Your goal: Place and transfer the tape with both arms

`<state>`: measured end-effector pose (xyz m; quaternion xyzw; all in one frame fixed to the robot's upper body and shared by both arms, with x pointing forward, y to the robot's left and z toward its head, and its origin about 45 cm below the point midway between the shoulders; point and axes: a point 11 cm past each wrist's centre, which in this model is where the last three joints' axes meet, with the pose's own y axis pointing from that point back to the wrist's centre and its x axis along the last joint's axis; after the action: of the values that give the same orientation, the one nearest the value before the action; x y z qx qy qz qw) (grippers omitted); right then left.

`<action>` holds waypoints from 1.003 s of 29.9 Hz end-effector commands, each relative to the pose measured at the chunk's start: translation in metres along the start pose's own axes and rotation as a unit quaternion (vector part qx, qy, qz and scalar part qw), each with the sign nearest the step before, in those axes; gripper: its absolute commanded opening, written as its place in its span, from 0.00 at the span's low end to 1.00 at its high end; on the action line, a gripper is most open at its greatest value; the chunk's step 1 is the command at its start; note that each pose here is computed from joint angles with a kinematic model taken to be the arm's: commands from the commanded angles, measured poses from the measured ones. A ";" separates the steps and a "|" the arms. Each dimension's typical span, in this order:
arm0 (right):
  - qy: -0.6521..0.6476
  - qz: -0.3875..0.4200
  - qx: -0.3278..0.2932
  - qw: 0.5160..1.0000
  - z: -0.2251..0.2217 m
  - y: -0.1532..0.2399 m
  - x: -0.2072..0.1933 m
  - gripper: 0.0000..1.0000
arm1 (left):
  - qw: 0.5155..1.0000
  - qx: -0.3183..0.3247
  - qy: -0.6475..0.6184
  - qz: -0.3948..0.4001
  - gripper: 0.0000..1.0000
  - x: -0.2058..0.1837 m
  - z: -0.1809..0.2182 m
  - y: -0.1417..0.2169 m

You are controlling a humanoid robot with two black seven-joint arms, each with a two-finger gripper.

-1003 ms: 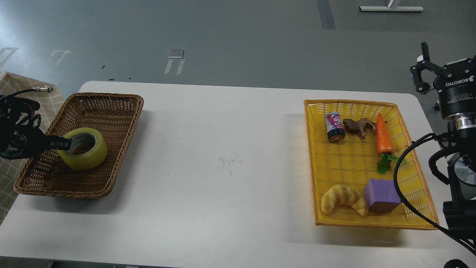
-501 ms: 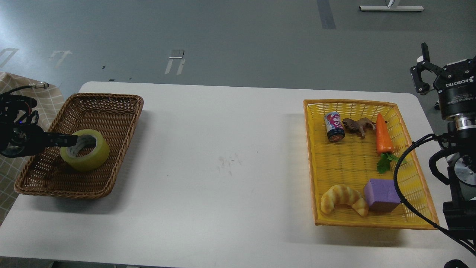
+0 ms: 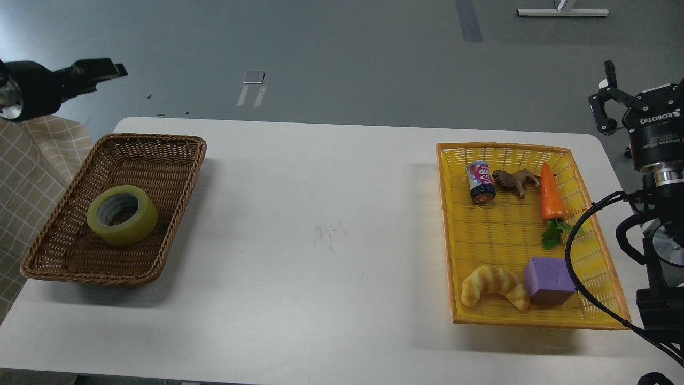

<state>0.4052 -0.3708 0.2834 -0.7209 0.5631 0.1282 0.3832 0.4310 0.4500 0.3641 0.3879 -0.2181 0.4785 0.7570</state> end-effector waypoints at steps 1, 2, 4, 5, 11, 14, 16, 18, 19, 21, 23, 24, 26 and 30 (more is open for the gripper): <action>0.004 -0.004 -0.002 1.000 -0.002 -0.003 -0.002 1.00 | 0.991 -0.088 0.101 0.025 0.98 0.010 0.041 -0.011; 0.004 -0.005 -0.003 1.000 -0.001 -0.003 -0.002 1.00 | 0.987 -0.103 0.118 0.029 0.98 0.013 0.047 -0.012; 0.009 -0.009 -0.002 1.000 -0.005 -0.006 -0.004 1.00 | 0.968 -0.165 0.184 0.036 0.98 0.020 0.073 -0.015; 0.012 -0.010 -0.003 1.000 -0.007 -0.007 -0.004 1.00 | 0.962 -0.182 0.201 0.037 0.98 0.020 0.081 -0.016; 0.035 -0.028 0.001 0.999 -0.025 -0.019 -0.011 1.00 | 0.898 -0.303 0.318 0.019 0.98 0.022 0.135 -0.024; 0.035 -0.039 0.006 0.999 -0.029 -0.028 -0.018 1.00 | 0.874 -0.338 0.349 -0.010 0.98 0.012 0.150 -0.028; 0.035 -0.048 0.013 0.998 -0.033 -0.036 -0.025 1.00 | 0.846 -0.372 0.381 -0.032 0.98 0.003 0.162 -0.032; 0.035 -0.055 0.017 0.998 -0.036 -0.042 -0.030 1.00 | 0.827 -0.388 0.406 -0.036 0.98 -0.003 0.167 -0.036; 0.035 -0.057 0.017 0.998 -0.037 -0.044 -0.031 1.00 | 0.821 -0.393 0.413 -0.037 0.98 -0.005 0.168 -0.037; 0.040 -0.066 0.019 0.997 -0.039 -0.051 -0.038 1.00 | 0.804 -0.406 0.433 -0.039 0.98 -0.010 0.170 -0.040; 0.041 -0.071 0.012 0.997 -0.035 -0.057 -0.042 1.00 | 0.785 -0.420 0.455 -0.038 0.98 -0.014 0.171 -0.042; 0.042 -0.076 0.003 0.996 -0.029 -0.063 -0.046 1.00 | 0.774 -0.426 0.467 -0.041 0.98 -0.020 0.171 -0.042; 0.044 -0.080 -0.008 0.996 -0.024 -0.071 -0.049 1.00 | 0.761 -0.432 0.482 -0.047 0.98 -0.029 0.171 -0.044; 0.045 -0.079 -0.022 0.996 -0.015 -0.080 -0.050 1.00 | 0.746 -0.432 0.505 -0.055 0.98 -0.047 0.164 -0.047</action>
<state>0.4496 -0.3465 0.3560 -0.7712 0.5206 0.0735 0.3589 0.4629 0.2861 0.4254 -0.2563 0.0168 0.4204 0.8702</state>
